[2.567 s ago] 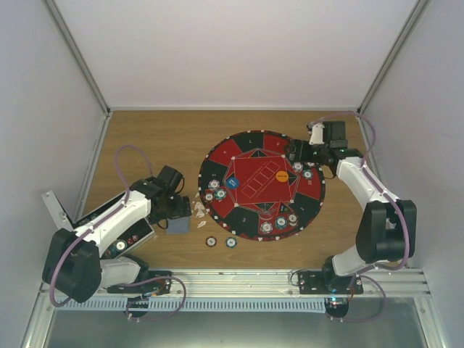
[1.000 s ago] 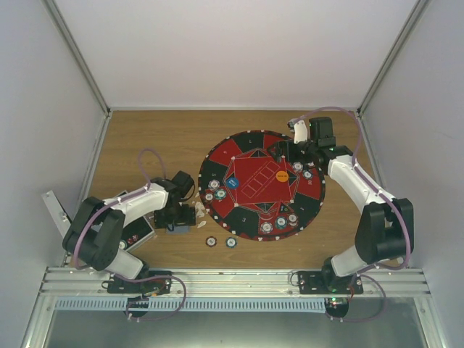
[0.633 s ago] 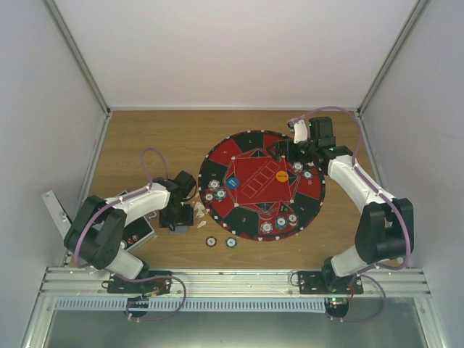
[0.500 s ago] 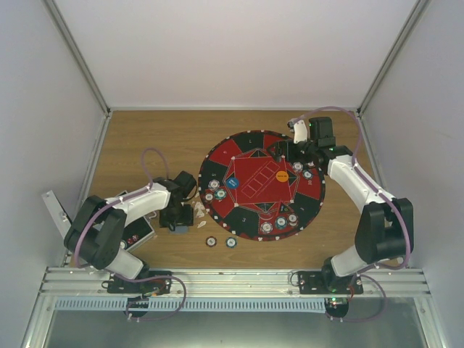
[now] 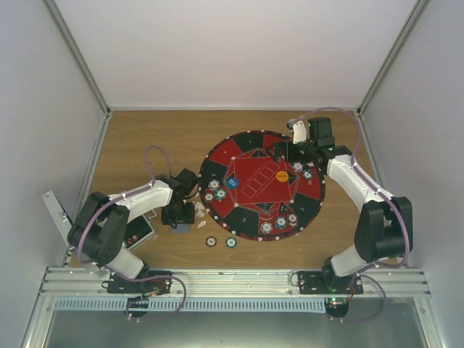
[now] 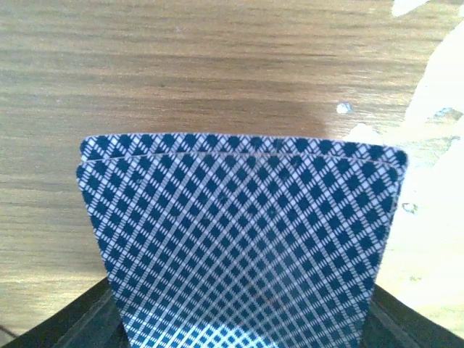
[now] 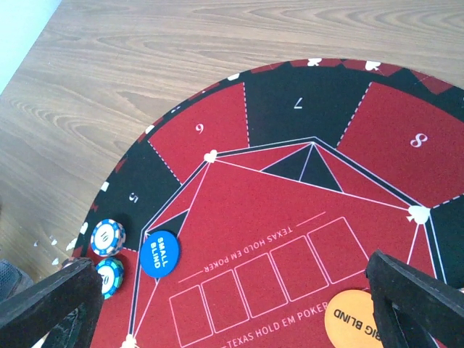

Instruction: Distribute texas hold em gaming equipment

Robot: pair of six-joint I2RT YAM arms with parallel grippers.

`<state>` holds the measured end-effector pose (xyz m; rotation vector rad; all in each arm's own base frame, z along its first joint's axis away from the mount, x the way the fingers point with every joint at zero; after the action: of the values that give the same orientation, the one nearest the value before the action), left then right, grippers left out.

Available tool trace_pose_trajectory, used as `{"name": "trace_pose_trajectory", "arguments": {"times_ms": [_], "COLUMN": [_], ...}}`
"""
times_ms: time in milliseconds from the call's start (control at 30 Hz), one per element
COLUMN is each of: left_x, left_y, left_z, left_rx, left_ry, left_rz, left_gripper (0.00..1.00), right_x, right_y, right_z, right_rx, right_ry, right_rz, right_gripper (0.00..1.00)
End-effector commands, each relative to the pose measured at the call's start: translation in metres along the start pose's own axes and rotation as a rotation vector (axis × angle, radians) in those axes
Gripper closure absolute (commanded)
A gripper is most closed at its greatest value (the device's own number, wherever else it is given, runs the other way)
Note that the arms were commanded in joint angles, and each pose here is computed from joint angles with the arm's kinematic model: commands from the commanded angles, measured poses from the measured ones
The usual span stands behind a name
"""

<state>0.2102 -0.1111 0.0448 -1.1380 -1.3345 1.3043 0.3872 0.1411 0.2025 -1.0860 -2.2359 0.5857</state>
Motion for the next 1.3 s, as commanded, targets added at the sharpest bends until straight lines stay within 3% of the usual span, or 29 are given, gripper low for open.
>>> {"name": "trace_pose_trajectory", "arguments": {"times_ms": [0,67,167,400,767,967,1267], "left_x": [0.003,0.003,0.004,0.001,0.001,0.002,-0.035], "left_y": [0.005,0.004,0.001,0.004,0.013,-0.001,-0.076], "left_z": [0.002,0.002,0.004,0.009,0.020,0.016,-0.031], "left_rx": [0.012,0.013,0.021,0.044,0.099,0.077,-0.121], "left_ry": [0.017,0.021,0.024,0.036,0.054,0.063,0.195], "left_rz": [-0.032,-0.034,-0.041,-0.017,0.000,-0.007,0.112], "left_gripper": [0.39,0.39,0.28,0.18,0.36,0.38,0.38], "right_x": [0.005,0.005,0.005,0.006,0.007,0.007,0.009], "right_y": [0.004,0.004,0.004,0.003,0.004,0.004,0.001], "right_z": [0.000,0.000,0.000,0.001,0.001,0.003,0.019], "right_rx": [0.001,0.002,0.001,0.004,0.005,0.009,0.146], "right_ry": [-0.027,-0.027,-0.029,-0.029,-0.024,-0.014,0.055], "right_rz": [-0.019,-0.020,-0.021,-0.022,-0.030,-0.034,-0.033], "right_gripper": [0.00,0.00,0.00,0.00,0.00,0.00,0.00]}}
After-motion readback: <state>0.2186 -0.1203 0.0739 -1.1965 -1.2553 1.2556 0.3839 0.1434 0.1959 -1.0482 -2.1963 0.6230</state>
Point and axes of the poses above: each gripper's point midway between its finger pads, its own y axis out along the fingers, its own x axis along the line the jaws close on, z = x × y, the point moved 3 cm from there along -y, back along the fingers, and after that the axes turned 5 degrees about -y, right-handed, at the moved point
